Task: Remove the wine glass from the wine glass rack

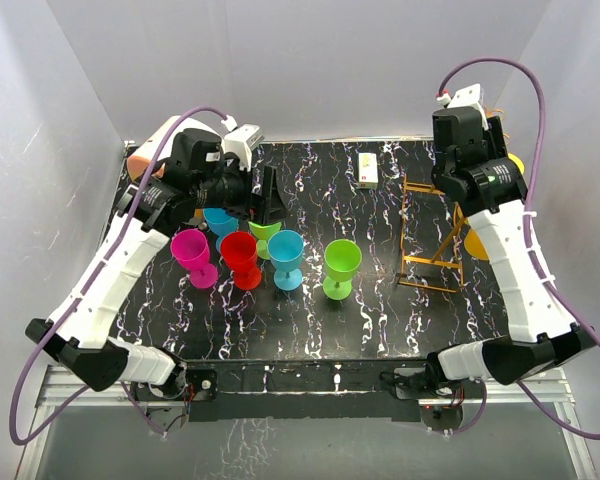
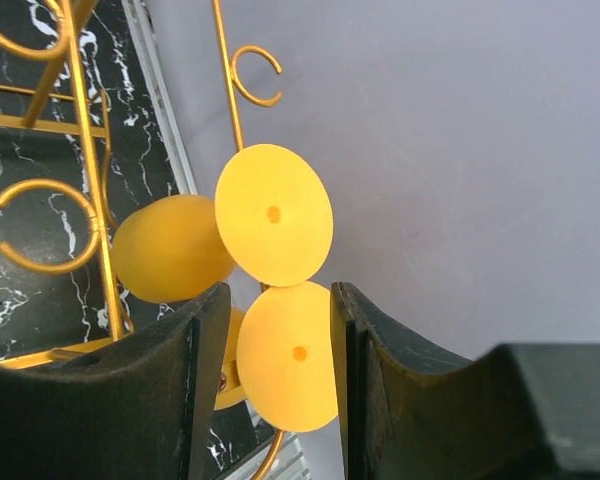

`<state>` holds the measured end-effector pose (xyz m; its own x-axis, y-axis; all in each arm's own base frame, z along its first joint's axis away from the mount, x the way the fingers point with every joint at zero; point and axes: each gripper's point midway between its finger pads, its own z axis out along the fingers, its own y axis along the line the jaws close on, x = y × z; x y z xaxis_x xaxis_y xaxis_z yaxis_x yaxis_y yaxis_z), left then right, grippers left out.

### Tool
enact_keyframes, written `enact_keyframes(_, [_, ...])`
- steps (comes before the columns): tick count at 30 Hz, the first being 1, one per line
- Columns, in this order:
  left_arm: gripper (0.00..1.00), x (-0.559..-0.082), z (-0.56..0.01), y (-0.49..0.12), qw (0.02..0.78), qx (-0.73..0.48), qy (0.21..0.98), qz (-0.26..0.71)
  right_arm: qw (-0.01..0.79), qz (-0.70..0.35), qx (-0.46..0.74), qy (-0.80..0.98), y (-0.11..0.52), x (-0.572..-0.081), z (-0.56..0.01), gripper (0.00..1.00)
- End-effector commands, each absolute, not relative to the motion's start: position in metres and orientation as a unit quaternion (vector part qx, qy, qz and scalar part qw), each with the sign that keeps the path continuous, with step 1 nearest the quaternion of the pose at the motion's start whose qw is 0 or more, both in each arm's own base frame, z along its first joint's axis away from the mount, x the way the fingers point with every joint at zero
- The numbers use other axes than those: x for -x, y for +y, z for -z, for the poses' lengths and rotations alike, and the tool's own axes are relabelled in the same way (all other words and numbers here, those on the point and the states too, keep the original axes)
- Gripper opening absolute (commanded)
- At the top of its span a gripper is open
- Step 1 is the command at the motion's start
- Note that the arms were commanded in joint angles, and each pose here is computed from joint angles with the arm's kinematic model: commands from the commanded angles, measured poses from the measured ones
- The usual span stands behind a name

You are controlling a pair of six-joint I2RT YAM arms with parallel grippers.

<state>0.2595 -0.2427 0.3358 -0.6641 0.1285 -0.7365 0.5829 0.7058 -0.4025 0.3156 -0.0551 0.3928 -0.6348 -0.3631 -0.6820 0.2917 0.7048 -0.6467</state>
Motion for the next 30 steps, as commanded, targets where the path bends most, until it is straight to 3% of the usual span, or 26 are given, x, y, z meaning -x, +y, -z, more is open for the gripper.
enact_keyframes(1, [0.86,-0.247,-0.354,-0.237,0.385,-0.224,0.836,0.320,0.436,0.390,0.007,0.811,-0.065,-0.328,-0.397,0.42])
enact_keyframes(22, [0.90,-0.241,-0.352,-0.240,0.392,-0.240,0.835,0.303,0.404,0.389,0.009,0.828,-0.087,-0.352,-0.359,0.40])
enact_keyframes(30, [0.91,-0.243,-0.351,-0.240,0.392,-0.238,0.836,0.301,0.408,0.395,0.016,0.823,-0.088,-0.363,-0.360,0.35])
